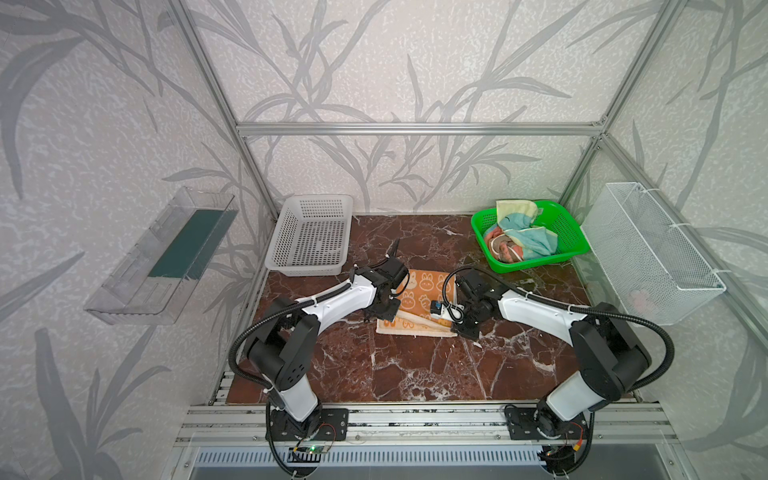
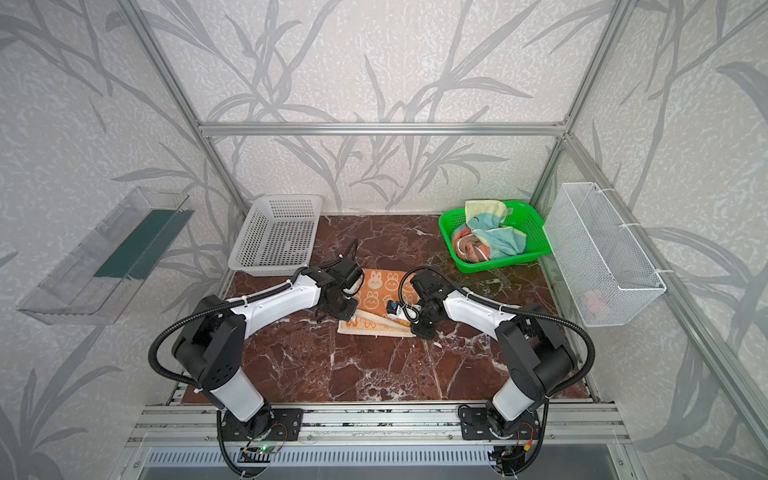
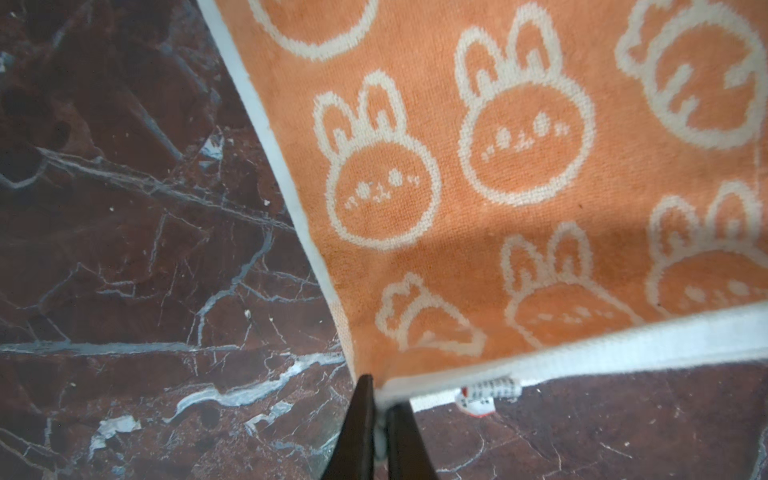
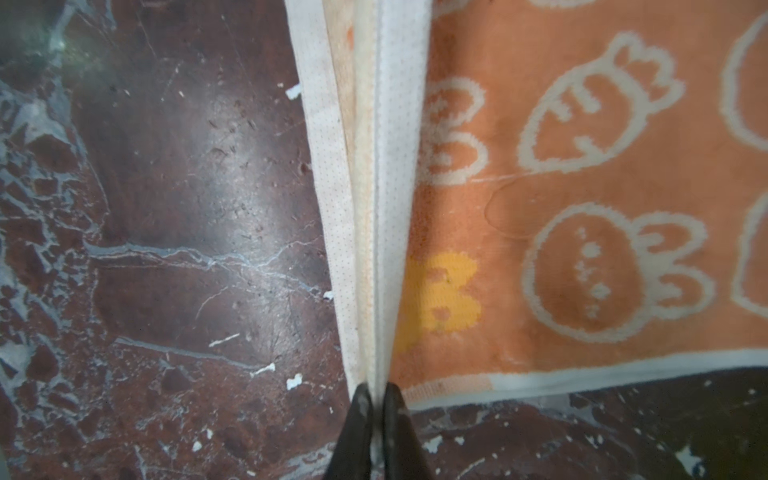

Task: Fold and stack the towels
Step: 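Hold the far towel edge with both grippers and fold it toward the robot, then release the folded edge and raise both grippers toward the towel's far edge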

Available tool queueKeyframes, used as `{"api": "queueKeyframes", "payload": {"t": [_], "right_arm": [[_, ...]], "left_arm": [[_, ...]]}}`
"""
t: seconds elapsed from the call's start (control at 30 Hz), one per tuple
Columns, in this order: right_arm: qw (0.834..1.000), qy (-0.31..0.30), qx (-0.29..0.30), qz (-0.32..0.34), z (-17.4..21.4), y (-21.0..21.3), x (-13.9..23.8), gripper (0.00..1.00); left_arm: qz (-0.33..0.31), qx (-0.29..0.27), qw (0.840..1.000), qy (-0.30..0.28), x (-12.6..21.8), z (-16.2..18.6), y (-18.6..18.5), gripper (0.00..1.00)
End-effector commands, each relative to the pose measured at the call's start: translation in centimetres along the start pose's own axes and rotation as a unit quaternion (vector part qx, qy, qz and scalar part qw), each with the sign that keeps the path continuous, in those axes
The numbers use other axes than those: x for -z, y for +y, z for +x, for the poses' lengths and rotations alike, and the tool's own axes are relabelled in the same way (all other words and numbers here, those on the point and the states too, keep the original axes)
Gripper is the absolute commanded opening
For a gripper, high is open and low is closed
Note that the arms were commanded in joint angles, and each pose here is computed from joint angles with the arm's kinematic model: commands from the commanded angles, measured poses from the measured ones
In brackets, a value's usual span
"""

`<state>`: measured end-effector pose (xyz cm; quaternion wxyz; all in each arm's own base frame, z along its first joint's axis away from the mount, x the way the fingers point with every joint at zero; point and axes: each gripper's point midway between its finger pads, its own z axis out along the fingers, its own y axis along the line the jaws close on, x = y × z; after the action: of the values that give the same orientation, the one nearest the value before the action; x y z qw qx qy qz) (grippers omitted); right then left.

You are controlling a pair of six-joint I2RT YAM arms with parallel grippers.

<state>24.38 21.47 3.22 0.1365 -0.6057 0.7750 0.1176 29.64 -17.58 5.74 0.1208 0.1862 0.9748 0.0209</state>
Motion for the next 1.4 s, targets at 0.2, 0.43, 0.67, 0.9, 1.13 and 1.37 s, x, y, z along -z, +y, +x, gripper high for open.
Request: {"api": "queueKeyframes", "payload": {"t": [0.2,0.43,0.67,0.9,1.13,1.37], "right_arm": [[0.998,0.056,0.003,-0.004,1.3,0.6,-0.8,0.18],[0.999,0.045,0.002,0.004,1.1,0.8,0.0,0.26],[0.999,-0.028,0.022,0.029,-1.1,1.1,2.8,0.32],[0.991,-0.101,0.026,0.083,-3.1,0.4,5.4,0.37],[0.971,-0.130,-0.051,0.194,-4.5,-4.1,7.4,0.44],[0.952,-0.144,-0.150,0.227,-5.3,-7.7,8.9,0.60]], "left_arm": [[-0.029,0.008,0.999,0.017,-0.4,1.0,1.0,0.24],[-0.028,0.008,1.000,0.011,0.3,1.2,1.1,0.35],[0.005,0.017,1.000,-0.026,2.4,1.1,0.6,0.40],[0.025,0.028,0.998,-0.049,3.8,1.7,0.4,0.40],[0.022,0.038,0.996,-0.077,4.1,0.9,0.6,0.42],[-0.009,0.045,0.991,-0.123,4.8,-2.8,2.1,0.54]]}}
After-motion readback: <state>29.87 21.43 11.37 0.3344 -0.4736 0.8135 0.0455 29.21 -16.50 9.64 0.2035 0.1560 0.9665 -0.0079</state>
